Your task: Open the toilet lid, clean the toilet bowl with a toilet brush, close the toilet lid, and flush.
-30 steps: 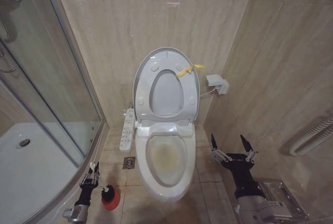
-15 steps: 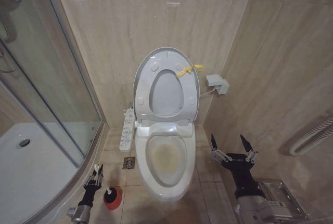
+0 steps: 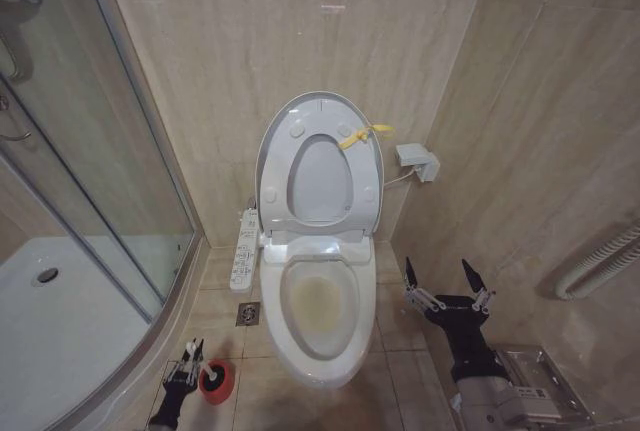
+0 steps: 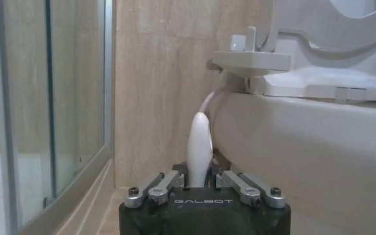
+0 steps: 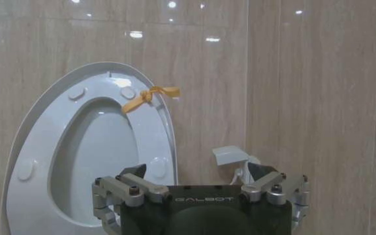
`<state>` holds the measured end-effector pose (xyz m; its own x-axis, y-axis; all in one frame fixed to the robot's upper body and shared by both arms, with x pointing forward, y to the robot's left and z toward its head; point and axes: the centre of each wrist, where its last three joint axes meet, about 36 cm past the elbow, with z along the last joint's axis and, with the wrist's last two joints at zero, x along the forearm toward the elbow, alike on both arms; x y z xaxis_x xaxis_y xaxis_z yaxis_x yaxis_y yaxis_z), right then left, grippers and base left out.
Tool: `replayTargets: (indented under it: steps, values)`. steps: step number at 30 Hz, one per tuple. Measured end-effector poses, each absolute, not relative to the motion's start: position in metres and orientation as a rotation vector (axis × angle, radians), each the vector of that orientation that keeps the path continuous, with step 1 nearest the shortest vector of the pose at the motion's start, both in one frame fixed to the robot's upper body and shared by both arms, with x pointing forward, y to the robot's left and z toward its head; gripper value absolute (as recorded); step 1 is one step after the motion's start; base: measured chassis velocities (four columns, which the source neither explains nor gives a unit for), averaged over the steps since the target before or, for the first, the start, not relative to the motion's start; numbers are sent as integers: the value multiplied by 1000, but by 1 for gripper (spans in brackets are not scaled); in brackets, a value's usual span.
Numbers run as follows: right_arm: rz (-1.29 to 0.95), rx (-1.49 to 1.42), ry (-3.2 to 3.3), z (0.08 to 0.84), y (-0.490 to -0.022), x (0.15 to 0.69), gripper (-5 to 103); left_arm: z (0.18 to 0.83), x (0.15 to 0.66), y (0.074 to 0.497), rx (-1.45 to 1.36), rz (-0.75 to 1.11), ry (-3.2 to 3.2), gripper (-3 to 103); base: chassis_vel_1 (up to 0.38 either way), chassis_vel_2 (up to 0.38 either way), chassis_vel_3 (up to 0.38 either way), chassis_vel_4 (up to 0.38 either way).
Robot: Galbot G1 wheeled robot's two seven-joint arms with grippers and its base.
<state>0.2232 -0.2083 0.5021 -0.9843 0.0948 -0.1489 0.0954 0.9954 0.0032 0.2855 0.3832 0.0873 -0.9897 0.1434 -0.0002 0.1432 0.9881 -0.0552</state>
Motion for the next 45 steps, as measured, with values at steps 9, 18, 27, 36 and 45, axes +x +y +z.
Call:
replayTargets:
  steps: [9, 18, 27, 36, 45]
  values:
    - [-6, 143, 2989, 502, -208, 223, 100, 87, 276, 378, -188, 121, -3134, 22, 0, 0, 0, 0]
    - [-6, 143, 2989, 502, -208, 223, 100, 90, 273, 376, -192, 110, -3134, 22, 0, 0, 0, 0]
    - [-6, 143, 2989, 502, -208, 223, 100, 90, 273, 380, -226, 78, -3117, 39, 0, 0, 0, 0]
    - [-6, 143, 2989, 502, -208, 223, 100, 117, 277, 372, -297, 41, -3198, 66, 0, 0, 0, 0]
    - [-6, 143, 2989, 502, -208, 223, 100, 191, 298, 347, -324, 17, -3405, 93, 0, 0, 0, 0]
